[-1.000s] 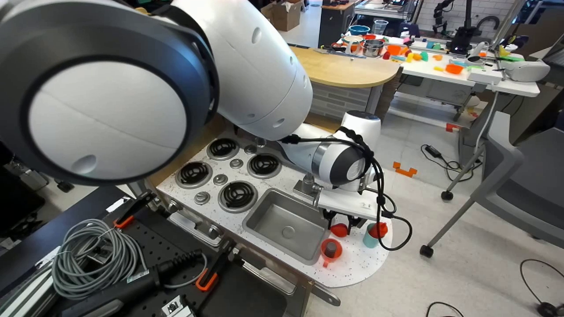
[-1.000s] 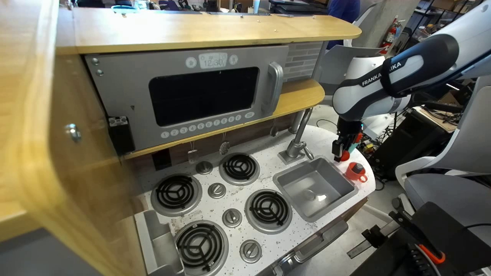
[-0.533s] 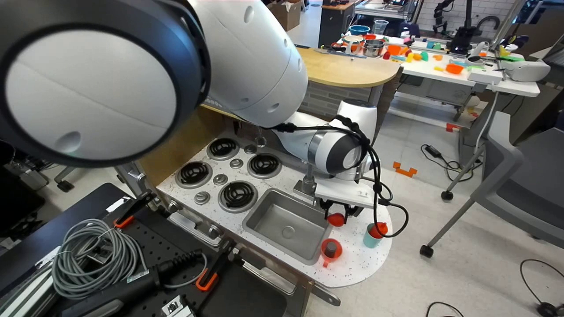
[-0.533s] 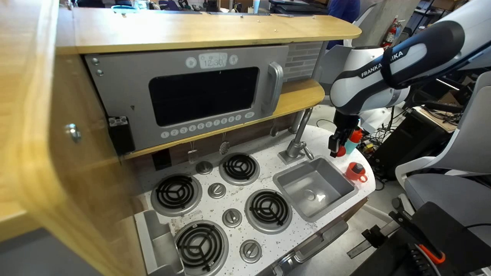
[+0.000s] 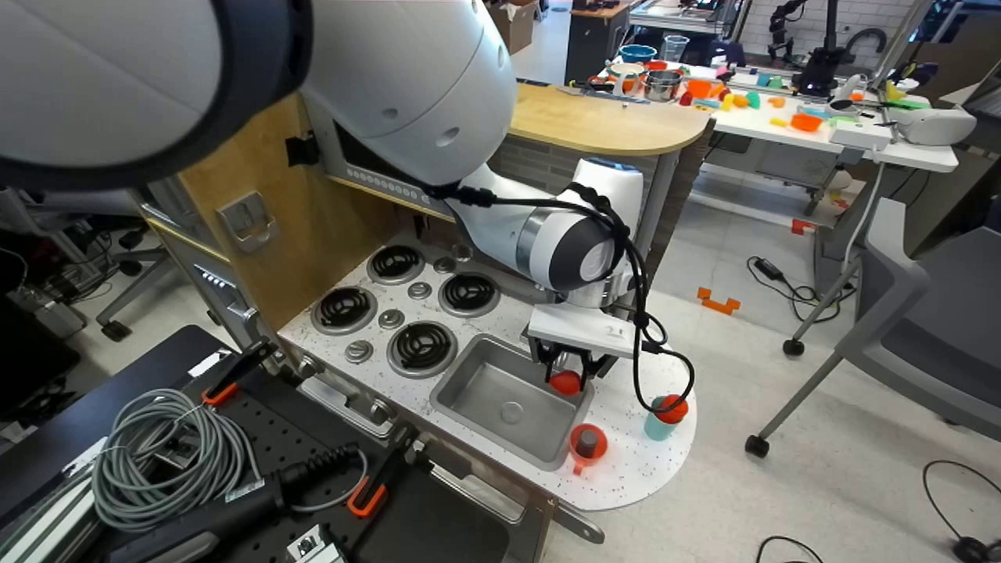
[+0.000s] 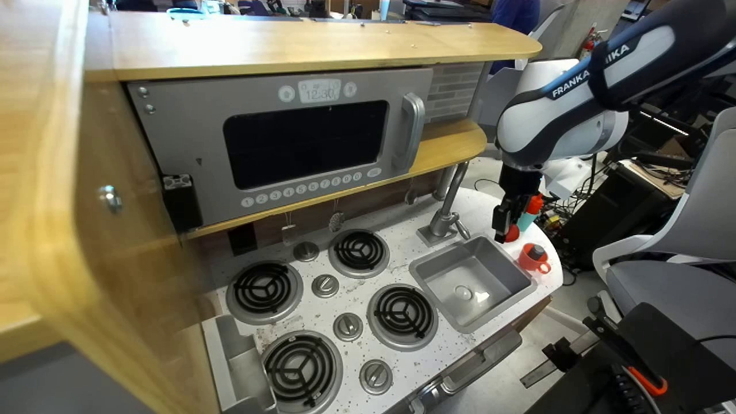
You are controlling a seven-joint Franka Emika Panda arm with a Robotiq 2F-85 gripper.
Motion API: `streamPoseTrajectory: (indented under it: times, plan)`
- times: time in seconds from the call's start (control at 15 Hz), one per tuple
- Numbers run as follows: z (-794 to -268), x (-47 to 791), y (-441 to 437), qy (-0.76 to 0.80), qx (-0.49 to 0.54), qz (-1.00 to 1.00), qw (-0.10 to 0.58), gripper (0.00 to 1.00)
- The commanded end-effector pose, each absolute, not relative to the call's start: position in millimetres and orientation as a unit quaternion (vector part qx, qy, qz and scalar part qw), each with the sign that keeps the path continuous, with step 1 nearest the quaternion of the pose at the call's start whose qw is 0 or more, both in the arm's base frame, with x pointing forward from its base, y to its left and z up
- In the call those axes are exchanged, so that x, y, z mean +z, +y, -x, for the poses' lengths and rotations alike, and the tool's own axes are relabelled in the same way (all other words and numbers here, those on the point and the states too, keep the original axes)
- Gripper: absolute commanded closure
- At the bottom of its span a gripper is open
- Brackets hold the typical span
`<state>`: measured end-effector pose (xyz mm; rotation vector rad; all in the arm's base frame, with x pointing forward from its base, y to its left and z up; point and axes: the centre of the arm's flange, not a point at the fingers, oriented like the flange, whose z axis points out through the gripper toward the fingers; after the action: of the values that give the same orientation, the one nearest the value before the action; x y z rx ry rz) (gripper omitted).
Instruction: Put the orange thing near the orange cup in the sink
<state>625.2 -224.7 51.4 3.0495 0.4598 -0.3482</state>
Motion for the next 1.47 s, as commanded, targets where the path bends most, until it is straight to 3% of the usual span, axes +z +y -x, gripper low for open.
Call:
streamPoseTrajectory:
  times: [0.0,0.47,1.0,1.4]
  plan:
    - [-569,81,-228,0.135,-0.126,-0.983,0.019,0.72]
    - [-542,101,-191,0.165,-0.101,-0.980,0.037,0.72]
    - [-549,75,-107,0.324,-0.107,-0.938,0.065,0.72]
    - [-549,58,-102,0.412,-0.118,-0.901,0.064,0.72]
